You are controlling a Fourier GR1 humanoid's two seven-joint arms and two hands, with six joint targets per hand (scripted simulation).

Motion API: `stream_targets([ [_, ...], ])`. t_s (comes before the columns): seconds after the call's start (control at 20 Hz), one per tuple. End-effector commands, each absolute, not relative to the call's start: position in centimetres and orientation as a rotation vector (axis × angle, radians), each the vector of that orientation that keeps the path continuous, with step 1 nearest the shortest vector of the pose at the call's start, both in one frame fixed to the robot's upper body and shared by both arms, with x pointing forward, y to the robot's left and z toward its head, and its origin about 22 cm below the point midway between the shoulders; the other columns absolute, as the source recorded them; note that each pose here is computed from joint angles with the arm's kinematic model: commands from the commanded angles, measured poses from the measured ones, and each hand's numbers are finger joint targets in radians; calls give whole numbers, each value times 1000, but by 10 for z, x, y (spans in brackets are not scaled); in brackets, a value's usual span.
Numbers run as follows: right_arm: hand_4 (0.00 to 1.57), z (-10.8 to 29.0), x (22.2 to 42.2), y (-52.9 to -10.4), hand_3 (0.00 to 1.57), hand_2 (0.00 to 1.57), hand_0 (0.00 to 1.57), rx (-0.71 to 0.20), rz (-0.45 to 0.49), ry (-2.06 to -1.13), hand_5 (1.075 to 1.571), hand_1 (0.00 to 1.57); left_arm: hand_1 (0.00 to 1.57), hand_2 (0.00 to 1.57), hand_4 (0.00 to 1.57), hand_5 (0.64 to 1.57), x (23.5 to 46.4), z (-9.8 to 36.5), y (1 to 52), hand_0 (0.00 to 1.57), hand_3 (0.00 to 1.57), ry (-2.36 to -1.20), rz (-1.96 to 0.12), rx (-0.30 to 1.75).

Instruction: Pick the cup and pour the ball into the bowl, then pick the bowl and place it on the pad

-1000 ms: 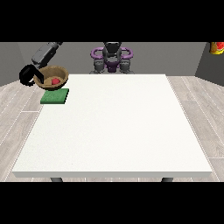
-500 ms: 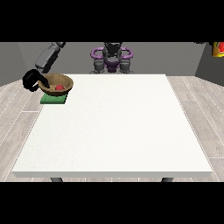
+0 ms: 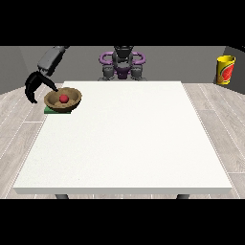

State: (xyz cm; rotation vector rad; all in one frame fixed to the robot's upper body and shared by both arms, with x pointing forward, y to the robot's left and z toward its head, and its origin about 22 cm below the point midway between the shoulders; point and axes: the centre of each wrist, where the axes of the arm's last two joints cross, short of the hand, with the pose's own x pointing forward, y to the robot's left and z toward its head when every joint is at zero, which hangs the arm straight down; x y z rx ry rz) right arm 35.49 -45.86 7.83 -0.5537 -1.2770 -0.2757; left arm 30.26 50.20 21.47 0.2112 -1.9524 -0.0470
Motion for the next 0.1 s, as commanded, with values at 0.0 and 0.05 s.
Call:
stream_targets([
  [0.0, 0, 96, 354, -469, 0, 0, 0, -572, -222, -1219, 1383, 0, 0, 0, 1190, 1569, 308, 198, 493, 0, 0, -1878, -40, 189],
  [0.05, 200, 108, 359, -464, 0, 0, 0, -550, -177, -1203, 1375, 0, 0, 0, 1190, 1569, 298, 175, 508, 0, 0, -1823, -28, 212],
])
